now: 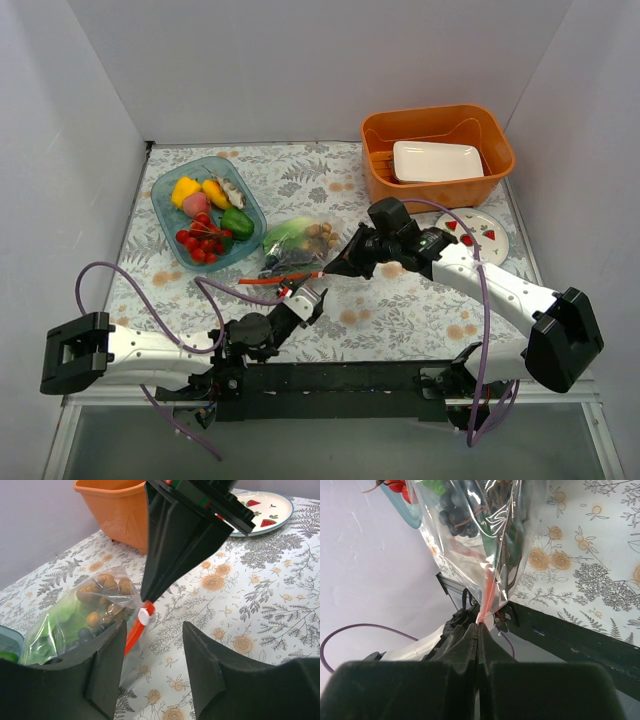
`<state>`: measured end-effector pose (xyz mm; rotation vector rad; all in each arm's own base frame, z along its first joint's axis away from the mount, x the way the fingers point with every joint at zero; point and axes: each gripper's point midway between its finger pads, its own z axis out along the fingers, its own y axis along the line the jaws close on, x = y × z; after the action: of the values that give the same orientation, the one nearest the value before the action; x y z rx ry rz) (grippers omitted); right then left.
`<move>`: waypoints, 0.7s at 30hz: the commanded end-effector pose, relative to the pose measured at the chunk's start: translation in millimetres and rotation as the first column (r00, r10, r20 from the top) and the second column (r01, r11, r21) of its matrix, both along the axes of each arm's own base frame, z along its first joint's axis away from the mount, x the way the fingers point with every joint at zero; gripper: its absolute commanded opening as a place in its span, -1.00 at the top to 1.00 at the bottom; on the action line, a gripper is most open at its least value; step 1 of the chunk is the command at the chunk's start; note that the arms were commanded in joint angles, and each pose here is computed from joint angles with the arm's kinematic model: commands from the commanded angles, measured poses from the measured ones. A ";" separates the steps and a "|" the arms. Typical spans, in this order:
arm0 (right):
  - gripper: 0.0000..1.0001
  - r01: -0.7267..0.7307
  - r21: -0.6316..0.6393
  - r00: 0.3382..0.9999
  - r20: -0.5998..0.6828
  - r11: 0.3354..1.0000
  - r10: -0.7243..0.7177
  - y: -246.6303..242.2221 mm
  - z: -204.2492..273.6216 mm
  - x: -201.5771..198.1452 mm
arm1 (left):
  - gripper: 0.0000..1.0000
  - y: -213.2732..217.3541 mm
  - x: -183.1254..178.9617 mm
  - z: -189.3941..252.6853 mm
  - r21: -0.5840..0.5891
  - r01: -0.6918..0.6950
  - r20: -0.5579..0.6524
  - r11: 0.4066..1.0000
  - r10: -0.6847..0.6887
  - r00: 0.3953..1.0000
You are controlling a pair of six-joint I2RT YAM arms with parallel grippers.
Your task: Open the zip-top bag and remove the fake food
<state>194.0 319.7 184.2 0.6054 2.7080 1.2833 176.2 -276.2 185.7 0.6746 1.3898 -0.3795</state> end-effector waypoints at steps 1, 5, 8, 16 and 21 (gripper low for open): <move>0.97 0.000 0.050 1.000 0.007 0.999 -0.001 10.3 23.6 5.9 | 0.03 0.4 0.8 4.4 -0.012 -0.014 0.032 1.000 0.014 0.999; 0.97 -0.001 0.056 1.000 0.008 0.998 0.000 12.5 27.5 7.1 | 0.07 6.2 6.8 9.9 -0.029 -0.063 0.077 0.998 0.065 0.995; 0.97 0.002 0.060 1.000 0.007 0.998 -0.002 13.2 29.9 6.9 | 0.15 13.8 10.9 12.5 -0.023 -0.100 0.117 0.995 0.102 0.988; 0.97 -0.071 -0.010 0.984 0.165 0.997 0.072 -0.9 21.9 5.3 | 0.13 9.8 7.3 7.8 -0.086 -0.090 0.001 0.992 0.091 0.996; 0.92 -0.087 -0.119 0.942 0.313 0.989 0.121 -49.0 -43.4 -17.4 | 0.07 20.0 -1.9 -13.4 -0.158 -0.116 -0.207 0.981 0.082 0.975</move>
<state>193.9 307.0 182.7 0.3815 2.6094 1.2469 181.8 -260.8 181.6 0.5583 1.4224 -0.3646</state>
